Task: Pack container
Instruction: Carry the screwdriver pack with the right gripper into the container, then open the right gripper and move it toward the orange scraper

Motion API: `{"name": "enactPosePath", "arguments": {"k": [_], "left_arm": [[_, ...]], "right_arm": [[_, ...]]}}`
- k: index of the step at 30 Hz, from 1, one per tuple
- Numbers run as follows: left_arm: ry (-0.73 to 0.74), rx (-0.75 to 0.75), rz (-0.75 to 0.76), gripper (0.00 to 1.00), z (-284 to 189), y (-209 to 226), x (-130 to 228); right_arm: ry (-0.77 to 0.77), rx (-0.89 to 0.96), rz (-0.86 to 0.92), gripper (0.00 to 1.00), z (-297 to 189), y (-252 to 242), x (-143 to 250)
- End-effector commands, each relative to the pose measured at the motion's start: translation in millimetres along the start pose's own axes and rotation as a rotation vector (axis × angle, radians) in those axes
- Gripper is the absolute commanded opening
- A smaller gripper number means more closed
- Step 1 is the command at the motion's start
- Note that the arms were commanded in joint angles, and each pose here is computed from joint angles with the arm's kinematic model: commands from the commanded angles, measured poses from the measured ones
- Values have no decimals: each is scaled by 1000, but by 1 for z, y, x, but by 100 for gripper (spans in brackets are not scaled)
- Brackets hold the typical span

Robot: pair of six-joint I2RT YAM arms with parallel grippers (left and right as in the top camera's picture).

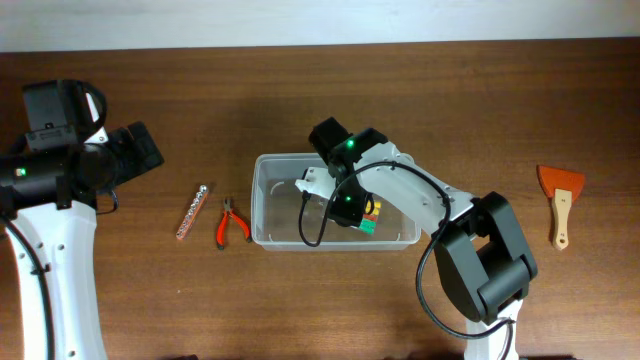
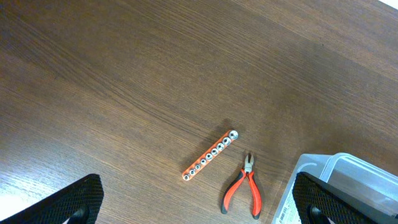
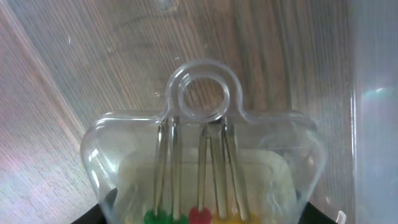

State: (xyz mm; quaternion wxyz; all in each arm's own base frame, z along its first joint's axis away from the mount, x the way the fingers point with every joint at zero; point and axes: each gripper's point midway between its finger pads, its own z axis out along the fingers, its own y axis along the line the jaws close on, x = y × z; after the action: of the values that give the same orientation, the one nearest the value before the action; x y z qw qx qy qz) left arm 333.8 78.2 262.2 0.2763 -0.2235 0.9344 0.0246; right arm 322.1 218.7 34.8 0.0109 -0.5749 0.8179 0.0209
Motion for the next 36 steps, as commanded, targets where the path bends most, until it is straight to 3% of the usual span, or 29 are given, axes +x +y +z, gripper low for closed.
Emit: {"name": "enactPosePath", "arguments": {"k": [1,2,3,4,11,18,21,25,29,36], "left_arm": [[8,-11,-8,99,3,2,2],[8,-11,-7,99,3,2,2],[8,-11,-8,99,3,2,2],[8,-11,-7,99,3,2,2],[11,-12,-7,99,3,3,3],[11,-12,-7,99,3,3,3],[11,-12,-7,99,3,3,3],[12,-12,-7,99,3,3,3],[11,-12,-7,99,3,3,3],[7,-11,-8,99,3,3,1]], "right_arm": [[2,-8,12,41,-2,3,1],[4,-9,13,53,-4,4,1],[3,-6,13,80,-5,3,1],[0,-1,17,99,-7,2,0],[-57,68,75,99,-49,-16,-20],[-147,347,321,99,-166,-75,-9],[-195,473,594,99,-226,-109,40],[-233,526,1023,99,-274,-135,141],[-189,505,1388,99,-281,-139,242],[-56,423,1677,99,-248,-137,361]]}}
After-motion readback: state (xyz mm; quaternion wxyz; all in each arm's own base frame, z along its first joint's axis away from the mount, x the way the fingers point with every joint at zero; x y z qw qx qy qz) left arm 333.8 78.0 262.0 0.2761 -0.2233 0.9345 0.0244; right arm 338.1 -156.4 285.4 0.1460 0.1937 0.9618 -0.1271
